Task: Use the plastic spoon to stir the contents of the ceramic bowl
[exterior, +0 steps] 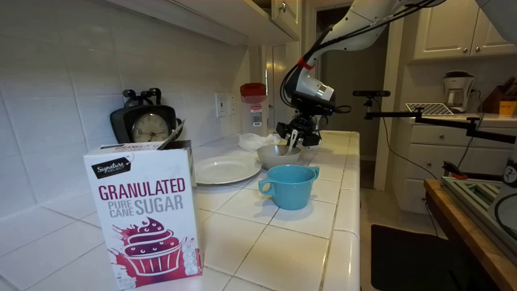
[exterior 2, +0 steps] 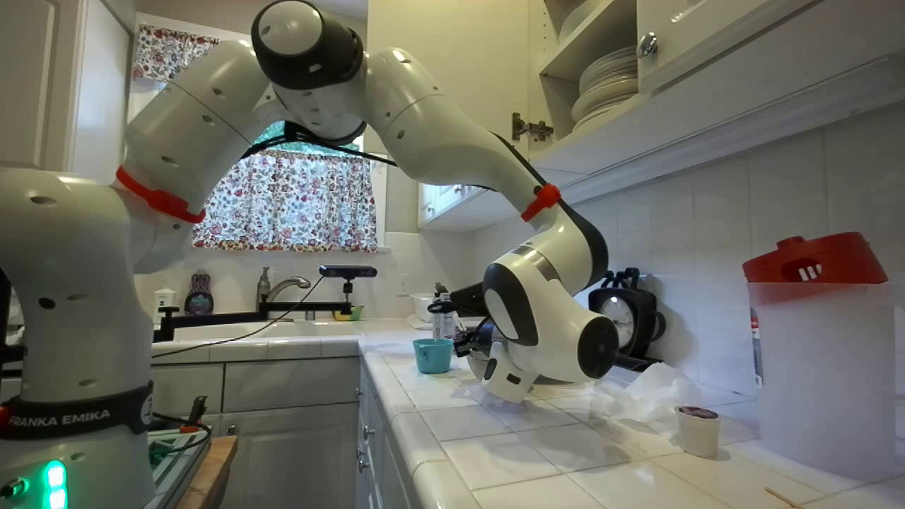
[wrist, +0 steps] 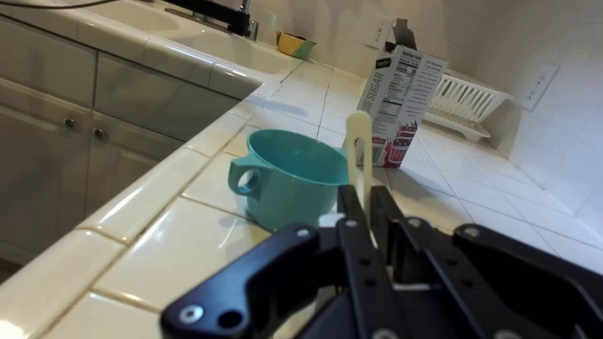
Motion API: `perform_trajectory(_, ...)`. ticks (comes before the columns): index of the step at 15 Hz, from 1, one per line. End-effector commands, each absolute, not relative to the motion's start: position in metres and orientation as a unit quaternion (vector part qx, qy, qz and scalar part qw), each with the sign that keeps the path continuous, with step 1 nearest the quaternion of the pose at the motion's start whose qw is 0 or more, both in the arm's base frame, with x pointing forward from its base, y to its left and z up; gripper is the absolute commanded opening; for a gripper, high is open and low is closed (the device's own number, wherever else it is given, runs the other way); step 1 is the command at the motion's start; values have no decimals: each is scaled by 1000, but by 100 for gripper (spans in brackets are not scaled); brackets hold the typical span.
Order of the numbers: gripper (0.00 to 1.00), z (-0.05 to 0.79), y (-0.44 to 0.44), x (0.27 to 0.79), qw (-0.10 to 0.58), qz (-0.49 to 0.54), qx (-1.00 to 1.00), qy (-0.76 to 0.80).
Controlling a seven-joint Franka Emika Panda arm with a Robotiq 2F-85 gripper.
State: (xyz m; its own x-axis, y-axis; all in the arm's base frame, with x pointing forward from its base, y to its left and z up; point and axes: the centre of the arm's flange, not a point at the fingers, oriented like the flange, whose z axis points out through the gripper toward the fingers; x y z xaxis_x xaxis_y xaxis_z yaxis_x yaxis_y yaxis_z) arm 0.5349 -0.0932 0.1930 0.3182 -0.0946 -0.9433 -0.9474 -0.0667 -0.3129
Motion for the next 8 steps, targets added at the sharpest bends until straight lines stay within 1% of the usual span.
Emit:
perform_trajectory(1, 3, 198, -105, 528, 540, 384, -610, 434)
perform_trajectory(8, 3, 196, -125, 546, 534, 367, -621, 442)
